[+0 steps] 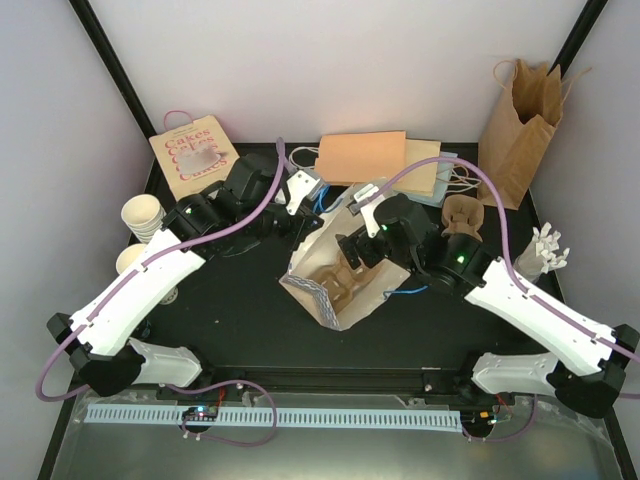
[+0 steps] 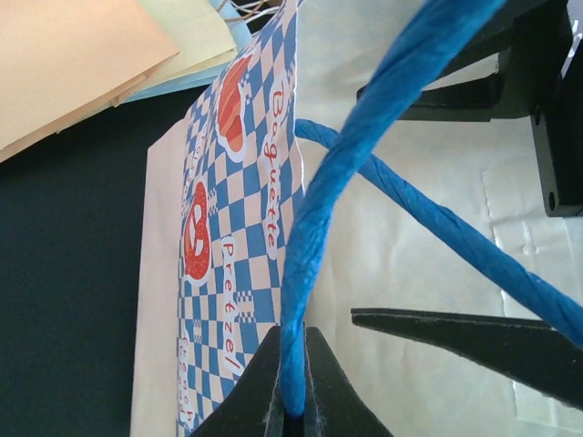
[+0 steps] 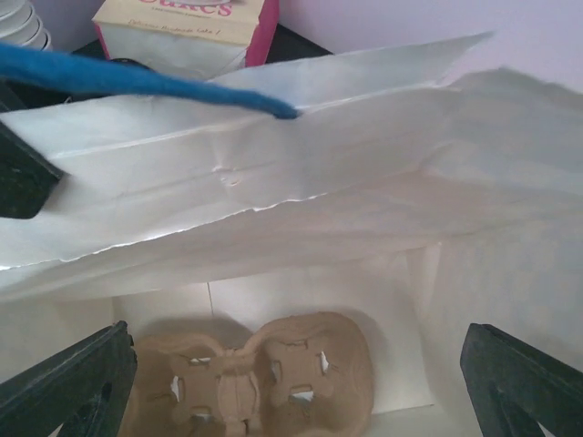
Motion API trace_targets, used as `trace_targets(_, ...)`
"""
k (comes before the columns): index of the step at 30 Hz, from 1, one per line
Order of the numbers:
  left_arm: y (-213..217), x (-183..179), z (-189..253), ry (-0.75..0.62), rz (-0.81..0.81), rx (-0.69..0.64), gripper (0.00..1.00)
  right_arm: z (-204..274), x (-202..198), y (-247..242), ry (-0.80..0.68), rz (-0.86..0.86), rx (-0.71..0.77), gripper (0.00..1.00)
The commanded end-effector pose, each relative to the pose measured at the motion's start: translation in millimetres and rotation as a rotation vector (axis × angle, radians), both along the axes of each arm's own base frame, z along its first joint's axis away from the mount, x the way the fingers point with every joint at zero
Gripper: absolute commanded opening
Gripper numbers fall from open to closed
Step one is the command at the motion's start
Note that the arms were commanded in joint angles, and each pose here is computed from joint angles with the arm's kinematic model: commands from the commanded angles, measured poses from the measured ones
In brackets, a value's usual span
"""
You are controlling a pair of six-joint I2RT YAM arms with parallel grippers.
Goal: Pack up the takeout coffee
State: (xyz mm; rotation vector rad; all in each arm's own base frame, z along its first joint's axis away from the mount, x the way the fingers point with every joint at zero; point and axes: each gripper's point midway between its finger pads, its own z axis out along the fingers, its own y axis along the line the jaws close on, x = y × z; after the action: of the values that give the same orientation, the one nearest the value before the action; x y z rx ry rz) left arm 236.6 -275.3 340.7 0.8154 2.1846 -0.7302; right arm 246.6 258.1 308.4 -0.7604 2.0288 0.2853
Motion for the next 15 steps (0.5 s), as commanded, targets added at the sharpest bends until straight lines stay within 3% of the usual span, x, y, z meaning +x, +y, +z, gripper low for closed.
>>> trace_targets(1, 2, 2, 4, -0.021, 0.002, 0.004, 0.02, 20, 6, -5, -0.054, -0.046, 0.056, 1.00)
trace_targets(7, 7, 4, 5, -0.046, 0.014, 0.028, 0.02, 31, -3, -10, -0.074, -0.028, 0.106, 1.00)
trace_targets(15, 21, 13, 12, -0.127, 0.044, 0.115, 0.02, 14, -28, -19, 0.008, 0.032, 0.126, 1.00)
